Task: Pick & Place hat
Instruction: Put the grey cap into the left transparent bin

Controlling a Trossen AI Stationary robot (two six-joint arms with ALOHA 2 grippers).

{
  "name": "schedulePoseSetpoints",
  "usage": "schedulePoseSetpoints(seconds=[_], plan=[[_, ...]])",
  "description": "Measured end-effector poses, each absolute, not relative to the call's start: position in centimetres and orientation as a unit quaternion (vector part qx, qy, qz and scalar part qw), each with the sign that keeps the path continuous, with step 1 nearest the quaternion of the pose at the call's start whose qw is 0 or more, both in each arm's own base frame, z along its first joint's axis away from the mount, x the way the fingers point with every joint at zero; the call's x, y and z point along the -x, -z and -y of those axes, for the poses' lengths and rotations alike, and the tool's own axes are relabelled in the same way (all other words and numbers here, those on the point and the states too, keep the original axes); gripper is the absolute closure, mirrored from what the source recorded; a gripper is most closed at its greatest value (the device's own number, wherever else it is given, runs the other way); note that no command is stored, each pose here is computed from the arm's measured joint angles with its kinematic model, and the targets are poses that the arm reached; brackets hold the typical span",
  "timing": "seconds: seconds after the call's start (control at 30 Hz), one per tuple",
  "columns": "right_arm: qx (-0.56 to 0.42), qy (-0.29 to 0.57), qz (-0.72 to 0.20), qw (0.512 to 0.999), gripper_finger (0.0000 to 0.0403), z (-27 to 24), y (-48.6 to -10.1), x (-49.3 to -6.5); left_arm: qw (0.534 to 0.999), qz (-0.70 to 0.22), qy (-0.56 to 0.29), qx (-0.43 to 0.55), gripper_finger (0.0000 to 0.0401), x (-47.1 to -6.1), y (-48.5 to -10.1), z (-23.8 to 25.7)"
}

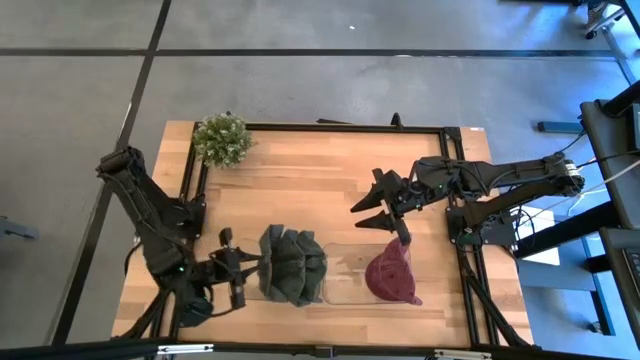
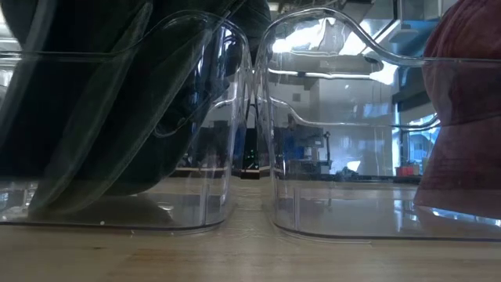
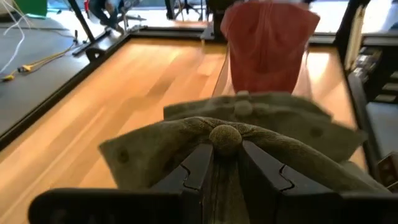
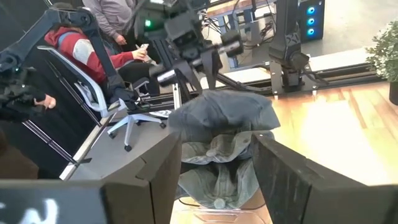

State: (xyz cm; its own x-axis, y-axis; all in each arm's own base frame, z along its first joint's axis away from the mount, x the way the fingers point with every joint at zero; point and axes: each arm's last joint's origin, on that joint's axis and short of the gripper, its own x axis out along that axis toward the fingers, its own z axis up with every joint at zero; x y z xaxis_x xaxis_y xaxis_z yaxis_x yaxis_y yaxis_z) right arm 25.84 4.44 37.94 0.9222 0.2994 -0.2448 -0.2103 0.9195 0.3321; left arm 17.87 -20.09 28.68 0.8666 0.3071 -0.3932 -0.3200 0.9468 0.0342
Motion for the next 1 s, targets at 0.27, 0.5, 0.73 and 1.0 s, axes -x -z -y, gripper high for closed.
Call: schedulePoseSetpoints(seconds=[0.27, 0.5, 0.73, 1.0], plan=[[-0.152, -0.131, -0.147, 0.969, 0.021, -4.4, -37.9, -25.8, 0.957, -0.239, -0.163, 0.024, 0.0338, -19.9, -27.0, 20.3], [-0.151, -0.127, -0.146, 0.969, 0.021, -4.4, -37.9, -25.8, 0.966, -0.224, -0.129, 0.023, 0.0338, -20.5, -27.7, 20.9], [-0.148, -0.116, -0.145, 0.971, 0.021, -4.4, -37.9, -25.9, 0.961, -0.237, -0.139, 0.016, 0.0338, -22.1, -27.5, 19.8], [-0.149, -0.116, -0.146, 0.971, 0.021, -4.4, -37.9, -25.9, 0.956, -0.26, -0.137, 0.011, 0.0333, -23.1, -26.9, 19.2]])
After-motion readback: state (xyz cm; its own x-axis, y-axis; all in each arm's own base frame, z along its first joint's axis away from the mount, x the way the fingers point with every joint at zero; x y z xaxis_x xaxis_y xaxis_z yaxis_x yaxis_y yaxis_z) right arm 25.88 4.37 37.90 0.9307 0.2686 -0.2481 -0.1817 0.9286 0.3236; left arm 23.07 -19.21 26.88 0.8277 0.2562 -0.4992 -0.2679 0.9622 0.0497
